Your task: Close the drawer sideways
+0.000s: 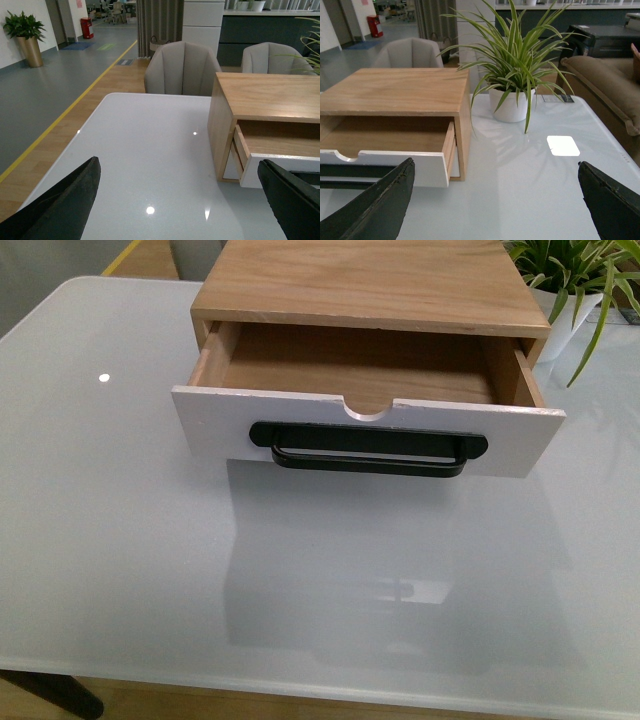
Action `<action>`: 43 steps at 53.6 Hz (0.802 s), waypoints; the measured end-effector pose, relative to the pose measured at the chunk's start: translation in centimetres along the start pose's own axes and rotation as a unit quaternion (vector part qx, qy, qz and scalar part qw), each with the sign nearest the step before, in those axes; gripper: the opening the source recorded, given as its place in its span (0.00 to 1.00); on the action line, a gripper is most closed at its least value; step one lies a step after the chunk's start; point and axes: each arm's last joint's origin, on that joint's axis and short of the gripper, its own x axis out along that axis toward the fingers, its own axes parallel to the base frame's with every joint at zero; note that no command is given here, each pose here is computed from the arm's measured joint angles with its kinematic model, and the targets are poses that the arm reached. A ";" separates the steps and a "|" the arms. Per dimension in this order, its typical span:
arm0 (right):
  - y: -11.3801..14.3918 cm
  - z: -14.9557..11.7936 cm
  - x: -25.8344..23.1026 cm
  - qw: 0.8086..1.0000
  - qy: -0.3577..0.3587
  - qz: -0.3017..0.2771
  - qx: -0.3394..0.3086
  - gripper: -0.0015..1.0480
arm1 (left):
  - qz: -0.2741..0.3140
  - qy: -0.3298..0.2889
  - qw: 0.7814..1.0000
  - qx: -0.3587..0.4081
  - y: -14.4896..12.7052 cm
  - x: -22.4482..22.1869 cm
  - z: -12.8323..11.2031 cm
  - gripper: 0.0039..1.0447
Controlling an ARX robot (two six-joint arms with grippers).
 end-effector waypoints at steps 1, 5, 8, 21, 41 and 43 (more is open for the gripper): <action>0.0 0.0 0.0 1.000 0.000 0.000 0.000 0.91 | 0.000 0.000 1.000 0.000 0.0 0.0 0.0 0.92; 0.0 0.0 0.0 1.000 0.000 0.000 0.000 0.91 | 0.000 0.000 1.000 0.000 0.0 0.0 0.0 0.92; 0.0 0.0 0.0 1.000 0.000 0.000 0.000 0.91 | 0.000 0.000 1.000 0.000 0.0 0.0 0.0 0.92; 0.0 0.0 0.0 1.000 0.000 0.000 0.000 0.91 | 0.000 0.000 1.000 0.000 0.0 0.0 0.0 0.92; 0.1 -0.2 0.4 0.997 0.079 0.006 -0.023 0.91 | -0.099 0.177 0.979 0.035 -0.7 0.2 -0.3 0.92; 0.2 -0.2 1.1 0.993 0.107 0.019 -0.043 0.91 | -0.122 0.196 0.972 0.044 -0.9 0.6 -0.6 0.92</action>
